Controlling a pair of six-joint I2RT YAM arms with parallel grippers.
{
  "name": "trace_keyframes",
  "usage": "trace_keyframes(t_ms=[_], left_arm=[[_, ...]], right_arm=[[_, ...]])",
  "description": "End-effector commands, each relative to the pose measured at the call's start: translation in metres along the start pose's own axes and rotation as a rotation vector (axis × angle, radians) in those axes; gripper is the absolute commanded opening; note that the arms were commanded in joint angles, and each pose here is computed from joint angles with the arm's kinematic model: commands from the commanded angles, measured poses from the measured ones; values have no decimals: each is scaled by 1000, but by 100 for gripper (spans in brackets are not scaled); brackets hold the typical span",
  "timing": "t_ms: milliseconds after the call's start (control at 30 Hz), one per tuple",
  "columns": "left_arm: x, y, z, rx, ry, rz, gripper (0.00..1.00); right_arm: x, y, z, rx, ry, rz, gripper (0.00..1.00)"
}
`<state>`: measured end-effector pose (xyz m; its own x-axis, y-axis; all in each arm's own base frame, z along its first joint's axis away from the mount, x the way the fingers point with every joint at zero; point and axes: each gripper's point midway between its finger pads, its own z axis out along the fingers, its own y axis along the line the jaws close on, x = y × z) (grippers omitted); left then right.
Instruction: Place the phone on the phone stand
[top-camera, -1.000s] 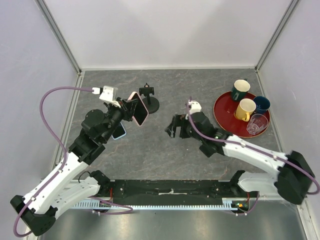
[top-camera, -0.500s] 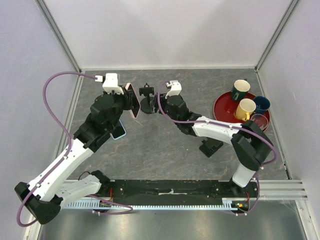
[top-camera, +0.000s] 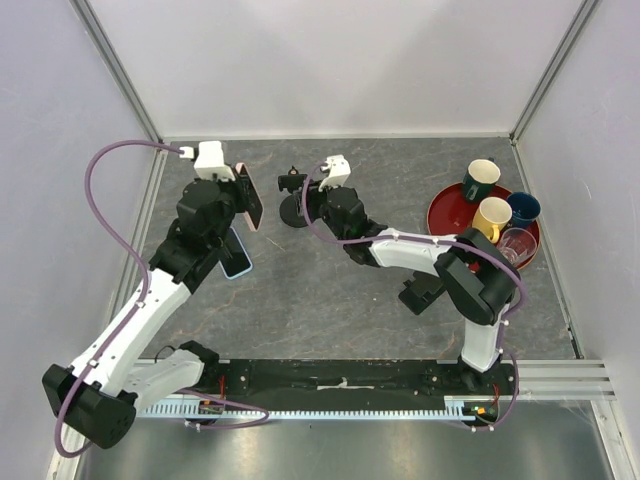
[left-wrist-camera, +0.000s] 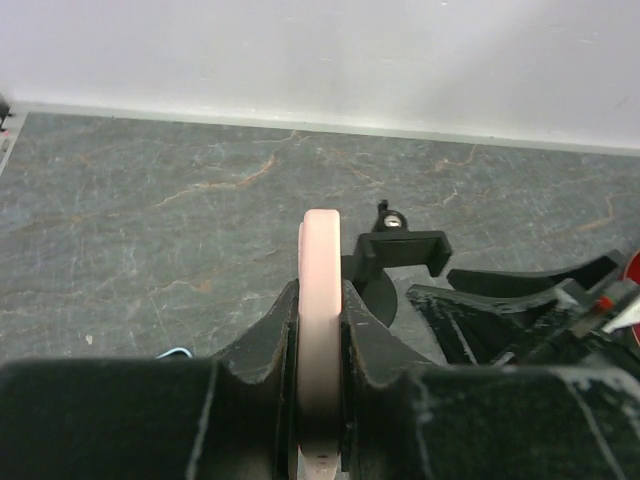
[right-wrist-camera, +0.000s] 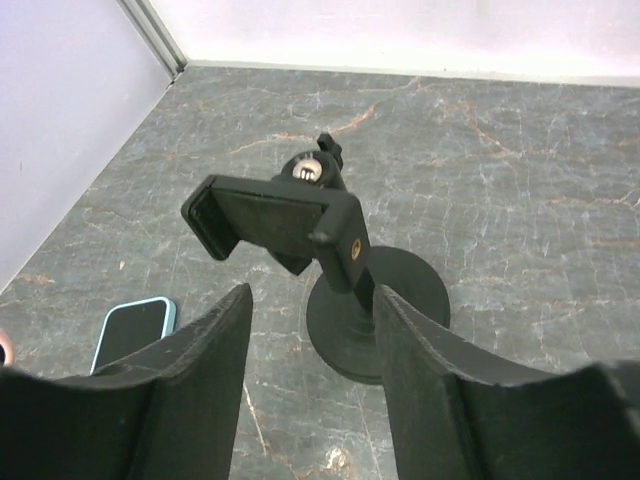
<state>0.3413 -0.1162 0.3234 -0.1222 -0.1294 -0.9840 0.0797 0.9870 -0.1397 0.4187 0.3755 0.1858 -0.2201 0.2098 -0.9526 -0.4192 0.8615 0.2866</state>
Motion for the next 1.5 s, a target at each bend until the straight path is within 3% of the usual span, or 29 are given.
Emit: trace_keyframes(t_ms=[0,67,367,600,767,1133,1200,1300,1467], left_arm=[[-35,6,-2,52,-97,-186,2],[-34,10,-2,54,-91,-209,2],[-39,11,-9,57,-118,-230,2],[-24,3,0,84,-69,-244,2],[-20,1,2,93,-53,-253,2],[-13,-2,5,105,-30,-267,2],[-12,-4,5,111,-25,-267,2],[-10,-4,6,111,-20,-268,2],[-13,-7,3,135,-26,-255,2]], right_arm=[[-36,13,13,-30,-93,4,54],[-35,10,18,-5,-97,7,49],[-26,-4,24,59,-89,-56,44],[-27,-8,26,80,-99,-99,40],[-29,-9,26,82,-104,-106,32],[-36,-9,24,83,-110,-120,31],[-37,-9,24,82,-109,-130,27],[-37,-12,22,91,-108,-132,6],[-39,-10,18,74,-107,-136,0]])
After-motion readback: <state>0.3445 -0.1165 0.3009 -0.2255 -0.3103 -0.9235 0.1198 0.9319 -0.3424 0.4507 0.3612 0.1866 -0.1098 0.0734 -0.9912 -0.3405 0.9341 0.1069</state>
